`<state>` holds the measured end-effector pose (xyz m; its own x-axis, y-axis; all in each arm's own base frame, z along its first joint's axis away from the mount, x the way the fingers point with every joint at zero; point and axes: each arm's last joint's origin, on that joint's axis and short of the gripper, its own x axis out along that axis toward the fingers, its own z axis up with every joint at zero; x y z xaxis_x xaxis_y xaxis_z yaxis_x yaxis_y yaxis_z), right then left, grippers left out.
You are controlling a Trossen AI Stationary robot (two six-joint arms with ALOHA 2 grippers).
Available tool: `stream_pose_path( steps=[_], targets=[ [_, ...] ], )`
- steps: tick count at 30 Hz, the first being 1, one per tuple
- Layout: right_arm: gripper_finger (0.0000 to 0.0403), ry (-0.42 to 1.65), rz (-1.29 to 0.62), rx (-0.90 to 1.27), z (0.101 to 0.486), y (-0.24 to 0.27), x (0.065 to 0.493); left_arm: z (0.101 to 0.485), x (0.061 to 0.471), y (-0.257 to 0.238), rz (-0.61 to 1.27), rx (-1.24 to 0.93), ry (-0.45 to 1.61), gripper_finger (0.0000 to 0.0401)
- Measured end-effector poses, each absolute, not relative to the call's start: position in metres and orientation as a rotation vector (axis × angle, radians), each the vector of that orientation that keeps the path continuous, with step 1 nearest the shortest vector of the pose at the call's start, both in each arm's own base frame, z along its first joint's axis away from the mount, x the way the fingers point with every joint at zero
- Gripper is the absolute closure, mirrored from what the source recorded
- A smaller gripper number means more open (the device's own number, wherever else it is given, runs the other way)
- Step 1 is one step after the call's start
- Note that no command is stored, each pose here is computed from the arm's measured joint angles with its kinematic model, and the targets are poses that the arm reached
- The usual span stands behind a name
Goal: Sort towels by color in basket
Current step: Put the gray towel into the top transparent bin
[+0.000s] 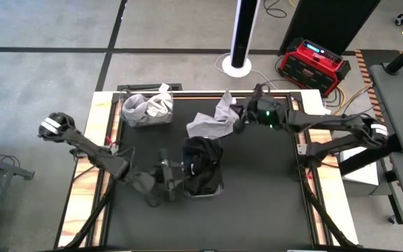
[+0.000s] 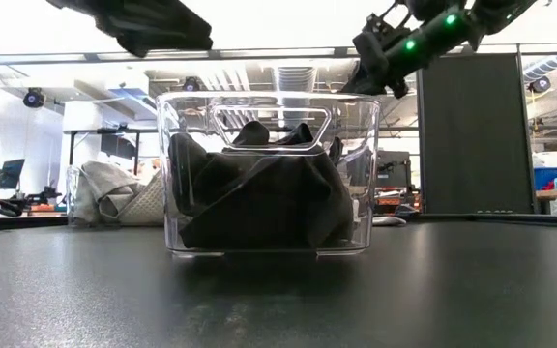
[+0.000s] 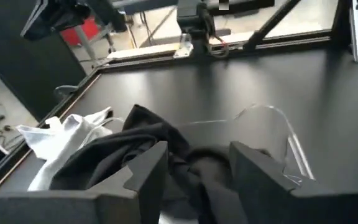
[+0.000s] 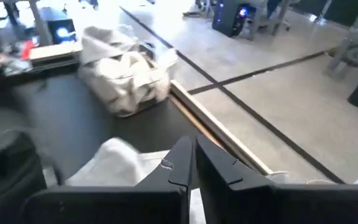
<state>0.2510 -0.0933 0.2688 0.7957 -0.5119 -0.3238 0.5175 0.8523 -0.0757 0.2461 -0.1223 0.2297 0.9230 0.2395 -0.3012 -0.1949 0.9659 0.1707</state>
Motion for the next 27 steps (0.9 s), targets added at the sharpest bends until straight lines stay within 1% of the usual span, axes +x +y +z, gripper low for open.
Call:
stream_pose_path(
  steps=[5, 8, 14, 22, 25, 27],
  targets=[
    [0.0390, 0.391, -0.608, 0.102, 0.253, -0.129, 0.246, 0.219, 0.231, -0.109, 0.344, 0.236, 0.251, 0.0245],
    [0.0390, 0.451, -0.643, 0.172, 0.239, -0.140, 0.246, 0.218, 0.227, -0.106, 0.374, 0.207, 0.181, 0.0245],
    [0.0390, 0.497, -0.602, 0.196, 0.229, -0.138, 0.250, 0.210, 0.228, -0.110, 0.354, 0.147, 0.176, 0.0245],
    [0.0390, 0.452, -0.604, 0.189, 0.233, -0.139, 0.252, 0.204, 0.237, -0.115, 0.353, 0.175, 0.203, 0.0245],
    [0.0389, 0.438, -0.617, 0.239, 0.233, -0.139, 0.252, 0.204, 0.238, -0.114, 0.355, 0.179, 0.202, 0.0245],
    [0.0381, 0.436, -0.622, 0.251, 0.233, -0.140, 0.252, 0.205, 0.238, -0.114, 0.355, 0.174, 0.196, 0.0245]
  ],
)
